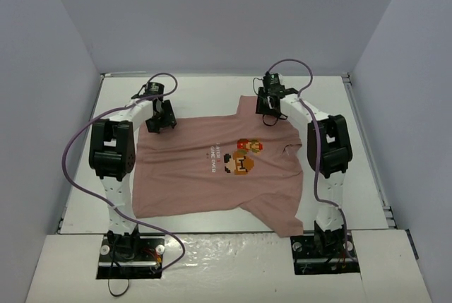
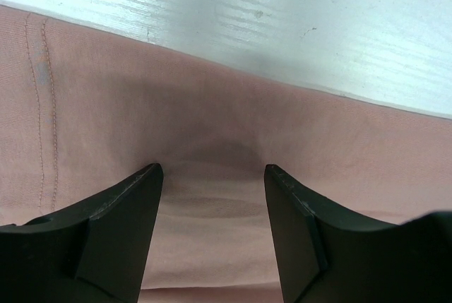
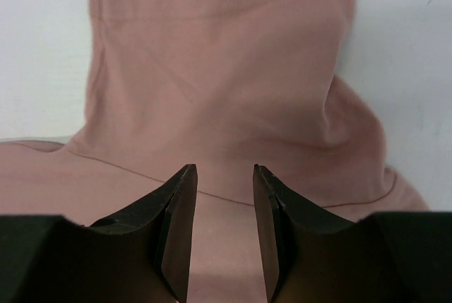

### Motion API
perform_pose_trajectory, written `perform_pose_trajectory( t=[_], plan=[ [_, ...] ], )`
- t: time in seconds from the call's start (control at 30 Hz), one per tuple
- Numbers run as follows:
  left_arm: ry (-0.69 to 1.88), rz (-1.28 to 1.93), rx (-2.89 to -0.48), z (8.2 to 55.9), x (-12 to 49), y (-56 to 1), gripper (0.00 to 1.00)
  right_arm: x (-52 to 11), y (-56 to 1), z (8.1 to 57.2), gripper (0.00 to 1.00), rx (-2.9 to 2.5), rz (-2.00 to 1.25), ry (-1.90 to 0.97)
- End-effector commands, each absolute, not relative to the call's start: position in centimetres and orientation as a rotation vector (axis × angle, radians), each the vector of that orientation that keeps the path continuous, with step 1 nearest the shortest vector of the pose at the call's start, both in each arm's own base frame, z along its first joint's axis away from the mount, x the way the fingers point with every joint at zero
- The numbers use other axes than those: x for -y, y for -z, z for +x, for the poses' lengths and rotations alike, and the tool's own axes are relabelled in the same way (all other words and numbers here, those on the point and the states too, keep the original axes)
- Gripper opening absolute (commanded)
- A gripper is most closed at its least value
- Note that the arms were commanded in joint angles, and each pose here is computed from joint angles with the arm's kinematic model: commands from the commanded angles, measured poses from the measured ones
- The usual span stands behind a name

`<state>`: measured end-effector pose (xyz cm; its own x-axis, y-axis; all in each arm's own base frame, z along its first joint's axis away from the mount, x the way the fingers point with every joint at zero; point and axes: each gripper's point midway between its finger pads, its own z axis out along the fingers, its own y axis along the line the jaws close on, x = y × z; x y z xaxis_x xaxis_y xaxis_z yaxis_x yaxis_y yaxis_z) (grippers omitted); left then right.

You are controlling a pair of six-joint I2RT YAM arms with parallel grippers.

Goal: Fold and stack the t-shirts

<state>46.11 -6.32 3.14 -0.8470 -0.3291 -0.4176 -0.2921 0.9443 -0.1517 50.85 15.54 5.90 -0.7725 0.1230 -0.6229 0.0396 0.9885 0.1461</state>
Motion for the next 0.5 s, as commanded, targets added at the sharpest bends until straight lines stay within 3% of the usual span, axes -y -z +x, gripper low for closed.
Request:
perform_pose_trajectory(
  t=[0.0,0.2,0.47],
  plan=[
    [0.098,-0.48,-2.647,46.1,6.1,-2.9,0.56,-14.2,-4.2,51.1,0.35,-2.449,0.253,-0.095],
    [0.076,-0.455,-2.674,48.0,6.0,-1.1,0.57,-14.1,-1.9,53.3,0.35,-2.458,0.267,-0.084],
    [0.153,-0.342,-2.648,54.6,7.4,-0.1,0.56,-15.8,-0.3,60.0,0.38,-2.4,0.21,-0.187]
  ],
)
